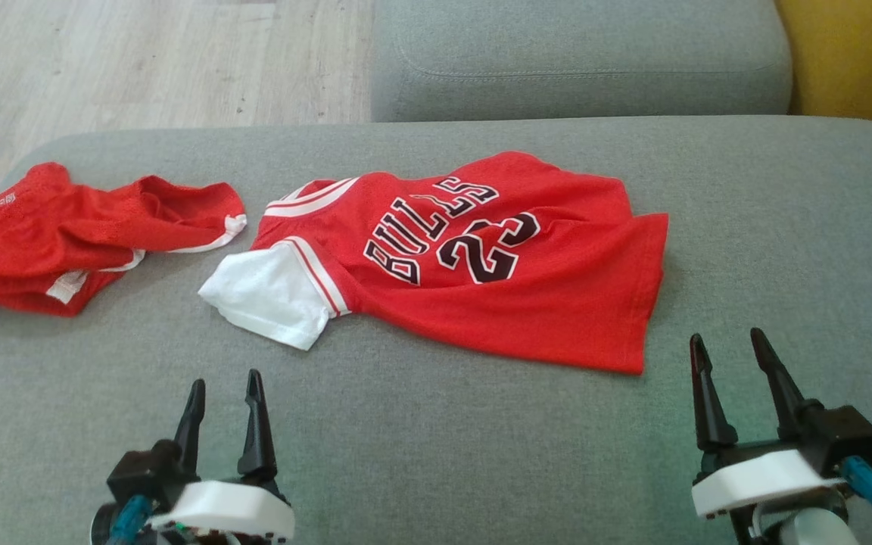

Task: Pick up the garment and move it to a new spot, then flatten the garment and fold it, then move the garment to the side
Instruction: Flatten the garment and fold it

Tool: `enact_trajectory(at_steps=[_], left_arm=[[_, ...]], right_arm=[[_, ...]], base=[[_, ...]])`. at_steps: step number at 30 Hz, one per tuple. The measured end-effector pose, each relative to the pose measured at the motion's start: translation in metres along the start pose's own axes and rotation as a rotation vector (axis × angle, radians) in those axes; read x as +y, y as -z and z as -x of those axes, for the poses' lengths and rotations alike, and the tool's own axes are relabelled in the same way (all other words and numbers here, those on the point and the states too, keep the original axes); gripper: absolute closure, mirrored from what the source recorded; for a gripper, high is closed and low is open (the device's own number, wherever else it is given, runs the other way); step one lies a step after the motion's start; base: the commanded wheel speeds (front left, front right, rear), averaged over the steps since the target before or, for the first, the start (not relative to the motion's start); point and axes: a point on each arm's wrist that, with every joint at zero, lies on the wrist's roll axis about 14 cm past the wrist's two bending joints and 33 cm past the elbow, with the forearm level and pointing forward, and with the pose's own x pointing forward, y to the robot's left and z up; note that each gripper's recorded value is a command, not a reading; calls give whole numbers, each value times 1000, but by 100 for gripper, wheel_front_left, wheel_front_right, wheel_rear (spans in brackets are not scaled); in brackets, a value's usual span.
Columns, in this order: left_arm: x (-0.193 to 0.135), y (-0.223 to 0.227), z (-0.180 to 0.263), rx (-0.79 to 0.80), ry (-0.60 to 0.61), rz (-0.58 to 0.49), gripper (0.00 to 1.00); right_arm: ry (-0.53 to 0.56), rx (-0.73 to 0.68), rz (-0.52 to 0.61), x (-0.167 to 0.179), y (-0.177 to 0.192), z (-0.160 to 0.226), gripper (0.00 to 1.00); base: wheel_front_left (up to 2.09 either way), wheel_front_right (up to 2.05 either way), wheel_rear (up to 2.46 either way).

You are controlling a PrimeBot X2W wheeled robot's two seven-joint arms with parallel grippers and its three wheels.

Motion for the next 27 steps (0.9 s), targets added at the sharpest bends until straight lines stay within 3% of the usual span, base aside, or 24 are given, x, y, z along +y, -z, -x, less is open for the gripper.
enact_trajectory(at_steps=[18, 27], left_arm=[[7, 5, -4, 42, -2, -24, 0], [22, 2, -57, 138, -35, -95, 0]], right_arm=[[-15, 30, -5, 5, 10, -3, 0], [-58, 60, 4, 16, 21, -21, 0]], base=[[0, 0, 0], [0, 0, 0]])
